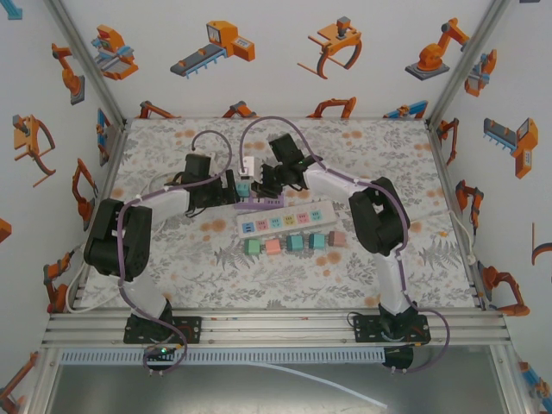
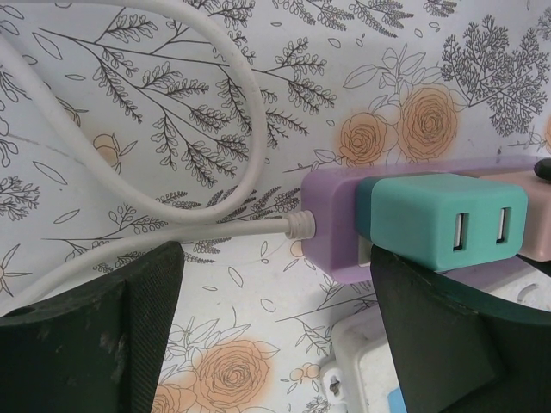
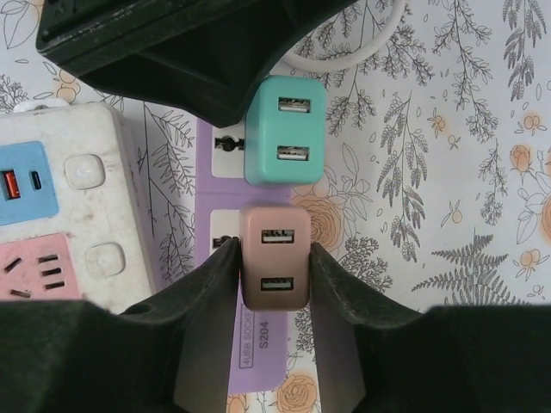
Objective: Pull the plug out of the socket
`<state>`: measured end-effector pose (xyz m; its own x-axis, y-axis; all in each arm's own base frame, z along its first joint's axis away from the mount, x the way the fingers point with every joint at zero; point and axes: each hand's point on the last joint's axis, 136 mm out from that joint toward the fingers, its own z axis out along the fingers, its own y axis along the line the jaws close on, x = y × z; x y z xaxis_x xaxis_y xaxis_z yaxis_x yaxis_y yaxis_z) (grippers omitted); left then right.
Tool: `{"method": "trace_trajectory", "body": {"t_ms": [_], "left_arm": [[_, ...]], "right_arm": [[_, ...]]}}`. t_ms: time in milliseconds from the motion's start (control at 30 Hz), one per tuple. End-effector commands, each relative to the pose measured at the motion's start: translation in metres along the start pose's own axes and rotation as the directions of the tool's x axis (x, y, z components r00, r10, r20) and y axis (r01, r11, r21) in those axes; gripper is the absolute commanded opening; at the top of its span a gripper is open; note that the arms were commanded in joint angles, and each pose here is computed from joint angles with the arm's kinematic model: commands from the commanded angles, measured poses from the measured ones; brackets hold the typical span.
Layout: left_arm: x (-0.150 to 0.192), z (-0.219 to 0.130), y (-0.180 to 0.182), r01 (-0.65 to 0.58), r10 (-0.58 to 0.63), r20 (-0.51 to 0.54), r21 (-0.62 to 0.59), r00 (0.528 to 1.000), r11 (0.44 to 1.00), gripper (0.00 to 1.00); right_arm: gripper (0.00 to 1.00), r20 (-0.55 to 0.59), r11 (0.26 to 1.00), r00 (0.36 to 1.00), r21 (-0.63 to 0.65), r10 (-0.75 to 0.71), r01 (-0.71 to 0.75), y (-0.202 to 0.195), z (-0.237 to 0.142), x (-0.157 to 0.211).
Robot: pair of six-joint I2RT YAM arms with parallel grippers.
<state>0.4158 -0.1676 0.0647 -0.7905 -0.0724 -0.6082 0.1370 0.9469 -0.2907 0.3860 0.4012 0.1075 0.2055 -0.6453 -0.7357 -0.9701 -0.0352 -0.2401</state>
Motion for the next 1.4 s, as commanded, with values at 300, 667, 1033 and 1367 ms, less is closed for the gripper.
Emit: {"method": "trace_trajectory", "body": {"t_ms": [300, 667, 1033, 1367], "left_arm": [[0.037, 0.014, 0.014, -0.036, 0.027, -0.129, -0.065, 0.991, 0.997, 0.81], [0.039, 0.014, 0.02, -0.043, 0.029, -0.14, -0.094, 0.99, 0.995, 0.81], [0.031, 0.009, 0.015, -0.038, 0.029, -0.122, -0.079, 0.992, 0.996, 0.81], [-0.008, -0.012, -0.009, -0.066, 0.065, -0.044, -0.013, 0.997, 0.998, 0.82]], "right_arm": [[0.19, 0.031, 1.0, 0.999, -0.018, 0.025, -0.025, -0.009, -0.003, -0.019], [0.17, 0.063, 0.999, 0.997, 0.001, 0.049, -0.049, -0.019, -0.01, -0.034], [0.17, 0.08, 0.999, 0.996, 0.038, 0.036, -0.039, -0.021, -0.024, -0.043], [0.17, 0.126, 0.985, 0.988, 0.131, 0.093, -0.109, -0.024, -0.056, -0.061]]}}
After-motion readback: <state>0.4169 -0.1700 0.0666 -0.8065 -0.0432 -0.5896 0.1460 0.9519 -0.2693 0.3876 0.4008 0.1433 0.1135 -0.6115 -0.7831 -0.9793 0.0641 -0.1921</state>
